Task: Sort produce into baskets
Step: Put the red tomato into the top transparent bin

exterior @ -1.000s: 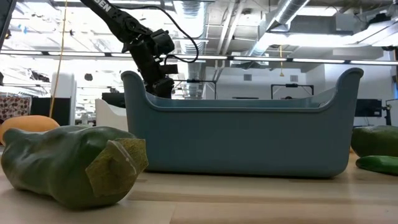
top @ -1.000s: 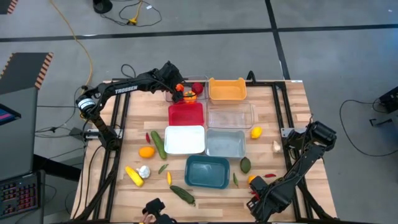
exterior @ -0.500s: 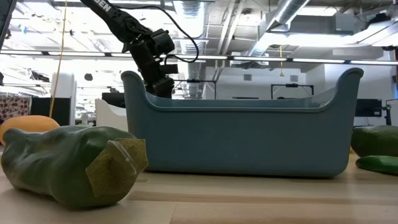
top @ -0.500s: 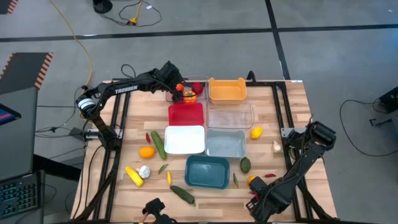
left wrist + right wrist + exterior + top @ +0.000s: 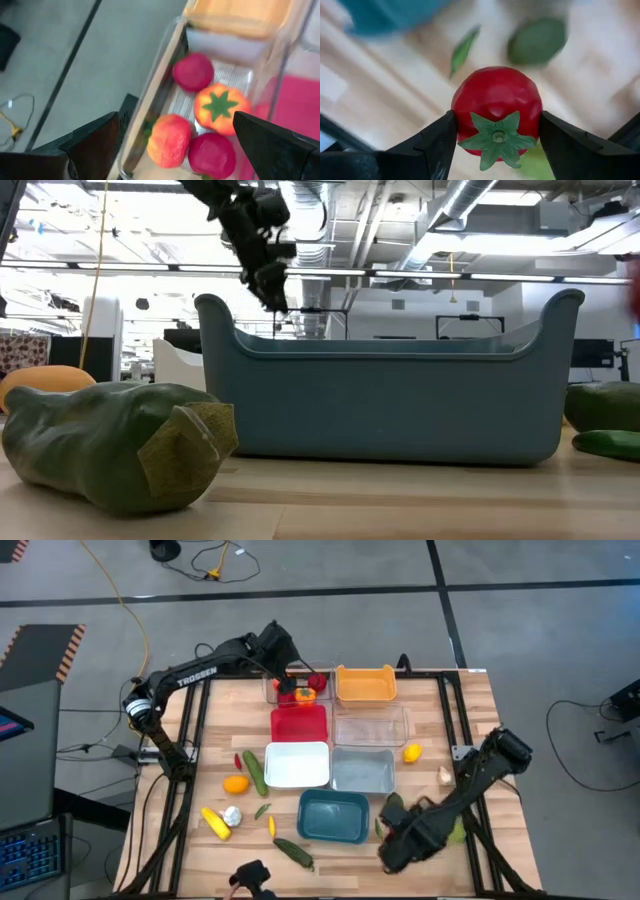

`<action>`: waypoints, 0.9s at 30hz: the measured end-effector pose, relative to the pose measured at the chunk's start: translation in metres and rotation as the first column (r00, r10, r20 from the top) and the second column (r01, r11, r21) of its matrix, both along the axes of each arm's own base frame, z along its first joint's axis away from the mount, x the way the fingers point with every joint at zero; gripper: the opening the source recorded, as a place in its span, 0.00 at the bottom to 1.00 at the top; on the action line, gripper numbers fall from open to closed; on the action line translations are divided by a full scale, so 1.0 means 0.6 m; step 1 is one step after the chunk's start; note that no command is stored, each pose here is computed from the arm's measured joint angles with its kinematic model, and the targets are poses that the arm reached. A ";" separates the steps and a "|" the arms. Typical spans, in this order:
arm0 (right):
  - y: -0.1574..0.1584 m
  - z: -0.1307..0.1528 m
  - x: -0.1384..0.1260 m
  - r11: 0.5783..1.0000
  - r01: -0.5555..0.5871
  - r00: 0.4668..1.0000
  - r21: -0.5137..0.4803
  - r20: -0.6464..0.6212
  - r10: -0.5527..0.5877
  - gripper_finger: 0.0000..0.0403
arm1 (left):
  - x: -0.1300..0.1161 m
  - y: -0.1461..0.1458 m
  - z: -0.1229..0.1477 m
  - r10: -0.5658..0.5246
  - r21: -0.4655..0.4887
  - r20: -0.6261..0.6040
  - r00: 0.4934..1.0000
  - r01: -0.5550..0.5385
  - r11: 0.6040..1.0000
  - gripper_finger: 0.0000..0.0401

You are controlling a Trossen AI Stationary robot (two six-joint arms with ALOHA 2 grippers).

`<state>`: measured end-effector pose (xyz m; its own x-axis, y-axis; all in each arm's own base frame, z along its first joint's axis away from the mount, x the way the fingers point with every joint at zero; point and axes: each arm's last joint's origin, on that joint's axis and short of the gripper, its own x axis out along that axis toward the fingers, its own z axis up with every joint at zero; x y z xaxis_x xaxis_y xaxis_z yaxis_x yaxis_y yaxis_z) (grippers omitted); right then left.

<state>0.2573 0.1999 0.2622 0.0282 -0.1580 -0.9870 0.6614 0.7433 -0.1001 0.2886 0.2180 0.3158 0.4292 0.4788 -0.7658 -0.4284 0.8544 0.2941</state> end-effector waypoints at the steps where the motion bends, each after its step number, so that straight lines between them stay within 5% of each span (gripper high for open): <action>1: -0.012 0.007 0.009 0.999 -0.029 1.000 -0.027 0.007 0.029 0.71 | 0.000 -0.002 0.013 -0.017 -0.002 0.004 1.000 0.017 1.000 0.95; 9: -0.121 0.064 0.083 0.927 -0.257 0.958 -0.273 0.053 0.282 0.71 | -0.024 -0.028 0.096 -0.102 -0.065 0.020 0.995 0.103 0.993 0.95; 18: -0.260 0.086 0.155 0.809 -0.443 0.873 -0.387 0.019 0.487 0.71 | -0.125 -0.096 0.161 -0.092 -0.069 0.033 0.995 0.094 0.993 0.94; 27: -0.435 0.107 0.201 0.727 -0.442 0.818 -0.526 0.096 0.567 0.71 | -0.223 -0.177 0.161 -0.020 -0.193 0.122 0.992 0.043 0.980 0.94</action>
